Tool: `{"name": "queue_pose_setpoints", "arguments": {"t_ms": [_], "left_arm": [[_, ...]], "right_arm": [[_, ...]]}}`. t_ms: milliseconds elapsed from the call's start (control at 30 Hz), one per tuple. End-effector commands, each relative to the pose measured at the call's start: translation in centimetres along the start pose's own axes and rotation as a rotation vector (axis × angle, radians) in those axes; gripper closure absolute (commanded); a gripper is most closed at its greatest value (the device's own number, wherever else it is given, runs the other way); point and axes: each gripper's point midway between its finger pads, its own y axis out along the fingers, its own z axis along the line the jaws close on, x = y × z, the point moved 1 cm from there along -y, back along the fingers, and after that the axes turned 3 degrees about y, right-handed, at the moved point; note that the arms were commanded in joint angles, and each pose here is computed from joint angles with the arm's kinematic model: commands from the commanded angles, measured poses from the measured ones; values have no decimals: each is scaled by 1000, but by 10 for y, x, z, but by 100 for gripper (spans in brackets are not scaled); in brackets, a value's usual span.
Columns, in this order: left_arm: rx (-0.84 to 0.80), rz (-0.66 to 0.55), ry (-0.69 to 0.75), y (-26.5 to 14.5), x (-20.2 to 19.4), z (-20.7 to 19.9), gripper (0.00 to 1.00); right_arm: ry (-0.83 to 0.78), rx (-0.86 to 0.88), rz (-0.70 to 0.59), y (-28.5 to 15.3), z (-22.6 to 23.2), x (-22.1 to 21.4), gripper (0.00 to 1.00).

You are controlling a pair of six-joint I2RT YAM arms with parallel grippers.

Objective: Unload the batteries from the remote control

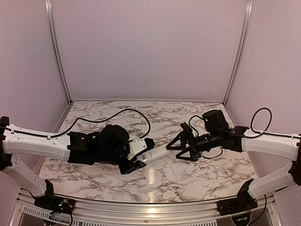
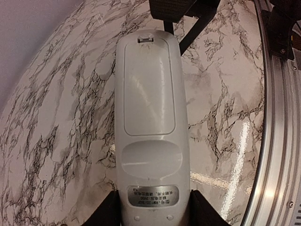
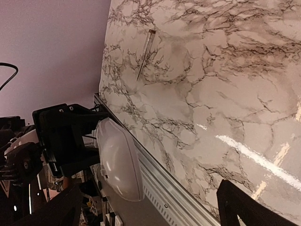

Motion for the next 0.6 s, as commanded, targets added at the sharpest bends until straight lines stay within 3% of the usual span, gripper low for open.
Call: {"name": "queue_pose_setpoints", "arguments": {"t_ms": [0,233,567], "left_arm": [[-4,-33,22,-8,16,-1,68],[2,-38,24,-11,20,-1,68],[8,-42,23,-13,22,-1,68]], "right_arm": [[-57,157,1,13,53,9,1],[-74,162,46,30,63,9,6],[-85,169,85,33,65,6,39]]}}
